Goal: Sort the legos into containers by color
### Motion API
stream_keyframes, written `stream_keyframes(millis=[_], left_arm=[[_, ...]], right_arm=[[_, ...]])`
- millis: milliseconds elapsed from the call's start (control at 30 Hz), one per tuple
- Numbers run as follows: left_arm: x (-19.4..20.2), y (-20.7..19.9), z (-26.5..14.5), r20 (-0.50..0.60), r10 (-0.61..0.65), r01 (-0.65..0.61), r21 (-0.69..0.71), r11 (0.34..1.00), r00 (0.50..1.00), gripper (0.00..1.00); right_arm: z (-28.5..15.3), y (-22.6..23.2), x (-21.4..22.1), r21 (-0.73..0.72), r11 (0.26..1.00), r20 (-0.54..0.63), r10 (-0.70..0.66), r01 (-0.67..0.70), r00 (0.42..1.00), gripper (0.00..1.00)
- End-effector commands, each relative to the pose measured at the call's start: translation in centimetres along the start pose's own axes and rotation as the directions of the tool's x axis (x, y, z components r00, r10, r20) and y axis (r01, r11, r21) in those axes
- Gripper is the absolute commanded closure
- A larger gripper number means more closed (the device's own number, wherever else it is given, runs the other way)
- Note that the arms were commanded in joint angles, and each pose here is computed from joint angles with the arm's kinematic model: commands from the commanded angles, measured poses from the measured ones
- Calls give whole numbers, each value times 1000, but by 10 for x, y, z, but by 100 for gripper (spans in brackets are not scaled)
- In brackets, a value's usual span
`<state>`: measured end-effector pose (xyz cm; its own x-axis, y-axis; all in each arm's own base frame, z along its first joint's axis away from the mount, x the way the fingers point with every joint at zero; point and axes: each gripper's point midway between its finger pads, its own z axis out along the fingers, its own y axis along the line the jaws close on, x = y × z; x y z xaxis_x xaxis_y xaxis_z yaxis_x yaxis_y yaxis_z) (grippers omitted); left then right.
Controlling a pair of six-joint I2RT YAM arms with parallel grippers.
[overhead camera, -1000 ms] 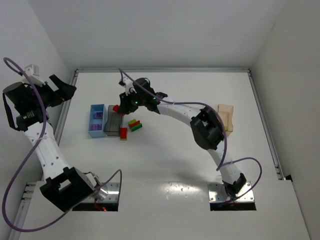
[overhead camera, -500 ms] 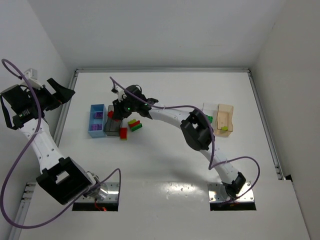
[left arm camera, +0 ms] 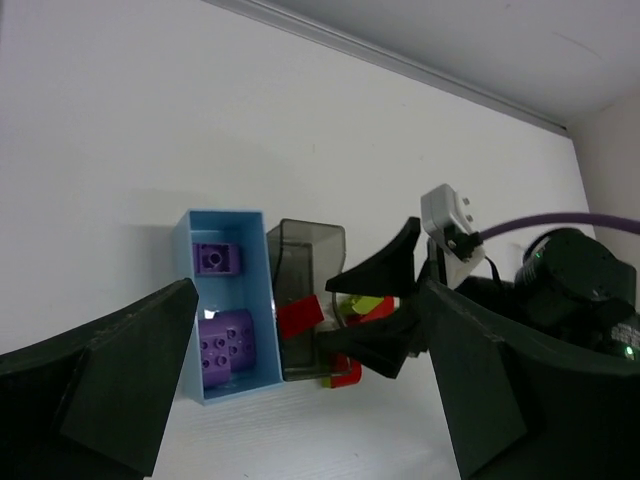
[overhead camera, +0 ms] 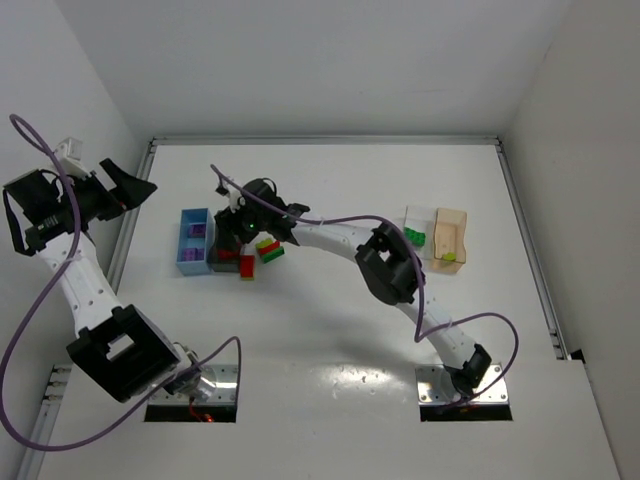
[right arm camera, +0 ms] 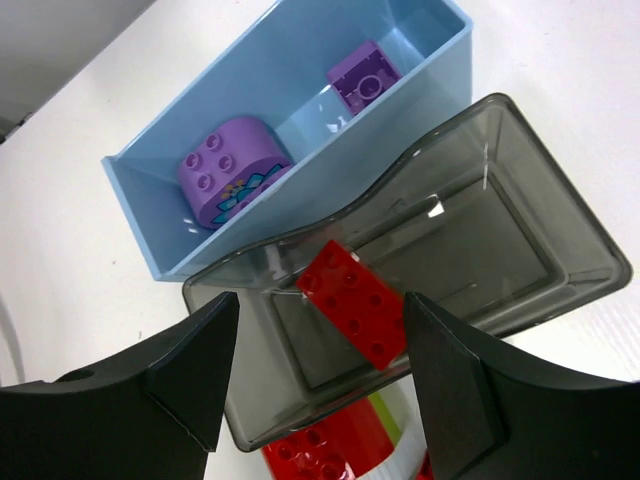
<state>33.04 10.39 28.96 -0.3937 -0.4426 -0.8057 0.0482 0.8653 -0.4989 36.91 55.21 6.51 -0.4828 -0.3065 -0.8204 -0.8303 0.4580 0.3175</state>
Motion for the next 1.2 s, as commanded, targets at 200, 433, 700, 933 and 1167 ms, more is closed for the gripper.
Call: stream_keyframes(millis=[200,433,700,933,1167], left_arm=[[26,-42,10,-97,193,-158,288,944,976,5],[86,-91,49,-239,434,-329,378,866,869,10],[186,-106,61,-437,738,-529,516,674,514,12],[215,-80,68,-445,863,-598,633,491,238,6],[227,-67,73,-295,955,-588,770,248,17,6]], right_arm=[[-136,-26,-136,246,959,215,-196,141,957,33],[-266,-116,-94,419,895,88,-208,153,974,36],[-334,-136,-14,412,905,3,-121,109,993,36],[-357,-140,-12,418,905,27,-102,82,994,36],[-360,-141,-6,414,909,36,-72,51,997,36]])
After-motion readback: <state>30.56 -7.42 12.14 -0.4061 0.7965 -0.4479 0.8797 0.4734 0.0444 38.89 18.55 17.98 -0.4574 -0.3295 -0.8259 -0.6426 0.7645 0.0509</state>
